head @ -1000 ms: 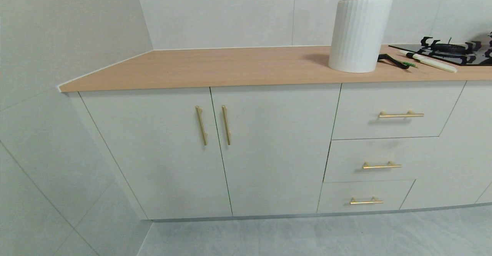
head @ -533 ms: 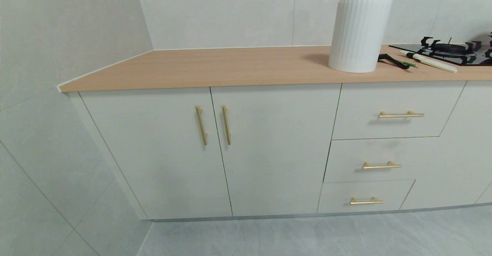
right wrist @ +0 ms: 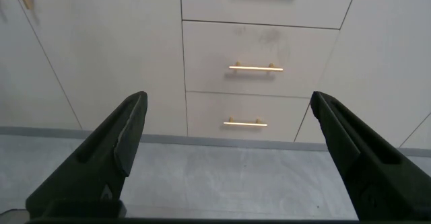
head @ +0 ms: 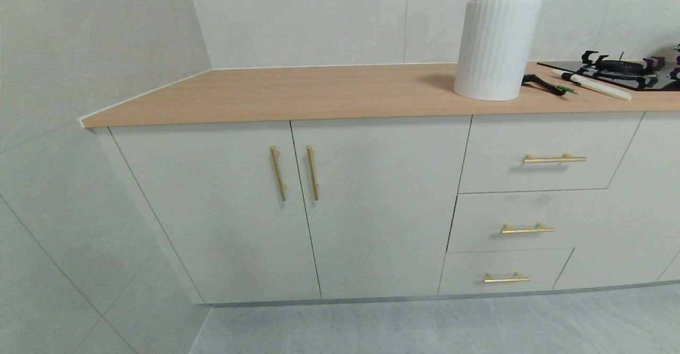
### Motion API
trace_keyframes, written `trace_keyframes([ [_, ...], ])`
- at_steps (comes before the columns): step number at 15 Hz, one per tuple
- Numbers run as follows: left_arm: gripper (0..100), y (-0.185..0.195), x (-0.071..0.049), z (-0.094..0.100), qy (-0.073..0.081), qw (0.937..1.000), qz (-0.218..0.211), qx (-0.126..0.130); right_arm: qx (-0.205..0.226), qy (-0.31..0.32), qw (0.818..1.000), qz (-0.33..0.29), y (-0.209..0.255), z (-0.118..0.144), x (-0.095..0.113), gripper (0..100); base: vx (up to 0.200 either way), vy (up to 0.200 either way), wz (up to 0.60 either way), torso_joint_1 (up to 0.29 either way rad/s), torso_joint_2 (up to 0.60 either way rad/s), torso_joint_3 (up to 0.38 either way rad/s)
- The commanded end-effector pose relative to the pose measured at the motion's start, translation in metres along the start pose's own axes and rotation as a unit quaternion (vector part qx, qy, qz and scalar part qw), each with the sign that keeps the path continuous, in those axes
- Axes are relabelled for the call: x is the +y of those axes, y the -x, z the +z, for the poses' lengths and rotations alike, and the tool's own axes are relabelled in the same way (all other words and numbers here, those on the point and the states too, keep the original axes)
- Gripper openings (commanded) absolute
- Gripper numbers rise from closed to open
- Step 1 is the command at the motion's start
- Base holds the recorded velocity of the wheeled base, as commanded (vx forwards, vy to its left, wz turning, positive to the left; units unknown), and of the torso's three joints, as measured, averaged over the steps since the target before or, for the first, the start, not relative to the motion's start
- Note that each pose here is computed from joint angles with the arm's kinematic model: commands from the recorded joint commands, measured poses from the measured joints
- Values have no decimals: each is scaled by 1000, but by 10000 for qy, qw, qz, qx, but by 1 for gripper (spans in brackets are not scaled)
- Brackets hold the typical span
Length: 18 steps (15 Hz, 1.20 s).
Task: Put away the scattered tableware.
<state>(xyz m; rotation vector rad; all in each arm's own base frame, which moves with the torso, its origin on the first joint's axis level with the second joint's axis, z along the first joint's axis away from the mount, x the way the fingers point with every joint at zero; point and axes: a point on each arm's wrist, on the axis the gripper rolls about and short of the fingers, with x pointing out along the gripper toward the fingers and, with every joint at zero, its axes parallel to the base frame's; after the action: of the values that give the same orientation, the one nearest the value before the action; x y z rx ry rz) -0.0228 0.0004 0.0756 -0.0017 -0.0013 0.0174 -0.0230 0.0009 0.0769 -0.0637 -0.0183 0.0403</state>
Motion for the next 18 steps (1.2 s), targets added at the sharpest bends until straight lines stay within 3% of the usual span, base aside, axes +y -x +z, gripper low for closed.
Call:
trace_keyframes([
  [1, 100, 0, 0, 0, -1, 10000, -3, -1, 16, 4, 10000, 4, 0, 0, 0, 100, 0, 0, 0, 0, 0, 0],
  [4, 100, 0, 0, 0, -39, 10000, -3, -1, 15, 4, 10000, 12, 0, 0, 0, 100, 0, 0, 0, 0, 0, 0],
  [18, 100, 0, 0, 0, -39, 10000, -3, -1, 16, -3, 10000, 4, 0, 0, 0, 100, 0, -200, 0, 4, 2, 2],
])
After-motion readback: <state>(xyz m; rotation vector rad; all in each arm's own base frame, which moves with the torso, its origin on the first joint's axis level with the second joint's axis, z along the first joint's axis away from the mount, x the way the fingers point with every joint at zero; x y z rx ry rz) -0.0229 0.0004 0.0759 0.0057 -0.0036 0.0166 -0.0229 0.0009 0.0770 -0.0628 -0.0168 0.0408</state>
